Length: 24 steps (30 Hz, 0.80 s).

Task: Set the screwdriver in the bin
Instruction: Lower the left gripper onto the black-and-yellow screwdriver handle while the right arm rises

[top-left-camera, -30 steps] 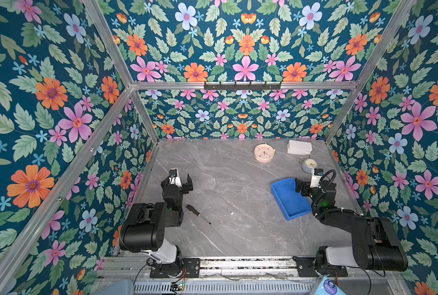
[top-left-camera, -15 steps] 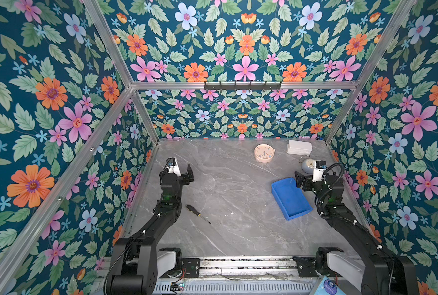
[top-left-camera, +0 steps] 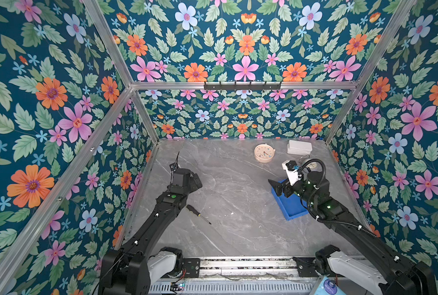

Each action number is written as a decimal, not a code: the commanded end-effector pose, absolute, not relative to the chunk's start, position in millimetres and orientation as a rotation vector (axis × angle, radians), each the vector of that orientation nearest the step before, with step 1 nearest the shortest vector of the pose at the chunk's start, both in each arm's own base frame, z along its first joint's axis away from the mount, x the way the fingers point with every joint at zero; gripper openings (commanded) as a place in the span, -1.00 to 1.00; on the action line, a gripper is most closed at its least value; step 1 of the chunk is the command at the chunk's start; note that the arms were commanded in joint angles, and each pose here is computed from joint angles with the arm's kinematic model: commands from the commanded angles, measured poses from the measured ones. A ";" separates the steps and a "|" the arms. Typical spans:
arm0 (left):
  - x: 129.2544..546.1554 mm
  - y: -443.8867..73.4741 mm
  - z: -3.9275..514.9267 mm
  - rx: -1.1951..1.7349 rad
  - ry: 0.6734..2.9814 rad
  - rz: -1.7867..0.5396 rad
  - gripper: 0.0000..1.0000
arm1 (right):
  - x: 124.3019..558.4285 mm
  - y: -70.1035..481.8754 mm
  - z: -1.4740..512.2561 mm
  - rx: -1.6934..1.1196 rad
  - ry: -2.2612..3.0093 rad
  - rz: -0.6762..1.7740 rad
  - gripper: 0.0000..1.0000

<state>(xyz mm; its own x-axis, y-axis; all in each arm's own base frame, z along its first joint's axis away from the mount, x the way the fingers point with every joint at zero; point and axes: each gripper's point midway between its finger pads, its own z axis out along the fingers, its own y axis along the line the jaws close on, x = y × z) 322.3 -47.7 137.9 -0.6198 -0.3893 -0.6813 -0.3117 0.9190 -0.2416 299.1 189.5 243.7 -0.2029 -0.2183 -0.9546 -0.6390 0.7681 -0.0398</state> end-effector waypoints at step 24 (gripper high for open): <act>264.5 -57.1 50.0 -1.087 2.602 0.047 0.53 | 220.0 290.3 222.5 -1.121 1.747 0.691 0.99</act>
<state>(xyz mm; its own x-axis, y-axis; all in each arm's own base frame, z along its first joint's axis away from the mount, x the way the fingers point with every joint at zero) 265.8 -58.9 51.7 -0.6722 -0.6727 -0.3091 -0.6789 0.7267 -0.1050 223.3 290.5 223.4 -0.1753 -0.3754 -0.9101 -0.8953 0.4454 -0.0113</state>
